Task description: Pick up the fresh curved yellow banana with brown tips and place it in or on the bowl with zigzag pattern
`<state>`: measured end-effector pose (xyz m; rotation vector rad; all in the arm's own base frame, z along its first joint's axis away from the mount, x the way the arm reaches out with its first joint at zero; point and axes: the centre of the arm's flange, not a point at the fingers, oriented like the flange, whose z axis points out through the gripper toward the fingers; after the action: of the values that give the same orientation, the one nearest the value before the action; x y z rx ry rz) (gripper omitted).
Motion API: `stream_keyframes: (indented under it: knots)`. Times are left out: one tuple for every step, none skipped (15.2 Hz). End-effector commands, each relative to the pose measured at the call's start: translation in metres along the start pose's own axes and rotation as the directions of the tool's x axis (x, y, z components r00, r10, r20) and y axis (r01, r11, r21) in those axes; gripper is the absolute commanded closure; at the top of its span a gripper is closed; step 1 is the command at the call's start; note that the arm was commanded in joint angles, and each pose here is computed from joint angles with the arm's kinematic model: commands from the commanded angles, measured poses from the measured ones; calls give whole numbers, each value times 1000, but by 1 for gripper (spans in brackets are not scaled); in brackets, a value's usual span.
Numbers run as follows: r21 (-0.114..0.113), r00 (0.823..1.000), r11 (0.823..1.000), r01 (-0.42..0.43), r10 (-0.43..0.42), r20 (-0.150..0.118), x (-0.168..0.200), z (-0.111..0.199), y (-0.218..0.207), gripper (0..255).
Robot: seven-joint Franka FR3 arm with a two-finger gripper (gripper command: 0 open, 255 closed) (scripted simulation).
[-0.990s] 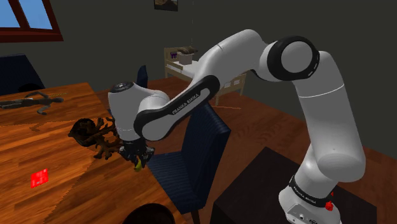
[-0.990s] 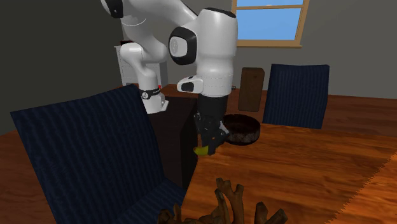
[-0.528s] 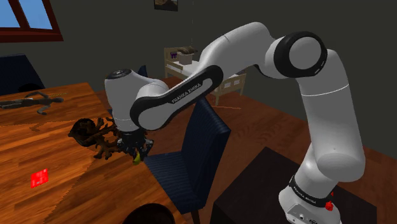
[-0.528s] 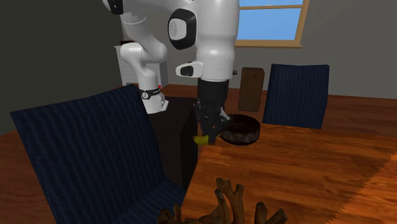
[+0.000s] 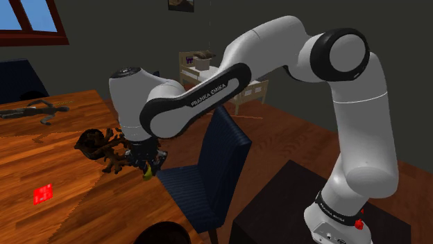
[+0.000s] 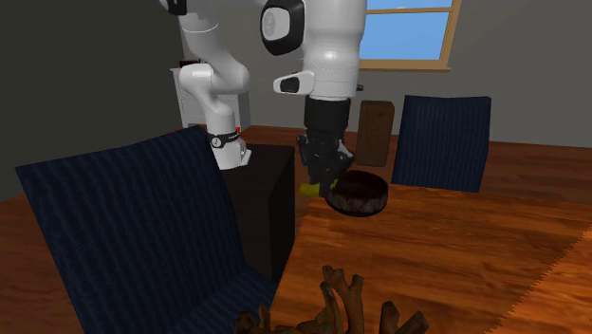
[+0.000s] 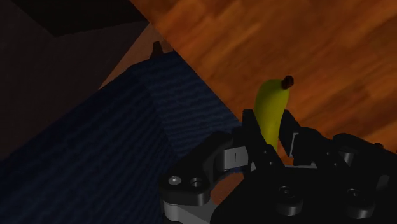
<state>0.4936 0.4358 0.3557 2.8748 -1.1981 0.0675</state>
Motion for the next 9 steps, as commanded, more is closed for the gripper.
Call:
stream_keyframes:
  knots:
    - [0, 1000, 1000, -1, 1, 0, -23, -1, 11, 255]
    - [0, 1000, 1000, -1, 1, 0, -36, -2, 16, 255]
    - [0, 1000, 1000, -1, 1, 0, -48, -2, 21, 255]
    - [0, 1000, 1000, -1, 1, 0, -60, -3, 26, 255]
    - [0, 1000, 1000, -1, 1, 0, -72, -3, 31, 255]
    - [0, 1000, 1000, -1, 1, 0, -85, -3, 35, 255]
    - [0, 1000, 1000, -1, 1, 0, -97, -4, 40, 255]
    - [0, 1000, 1000, -1, 1, 0, -109, -4, 45, 255]
    - [0, 1000, 1000, -1, 1, 0, -122, -5, 50, 255]
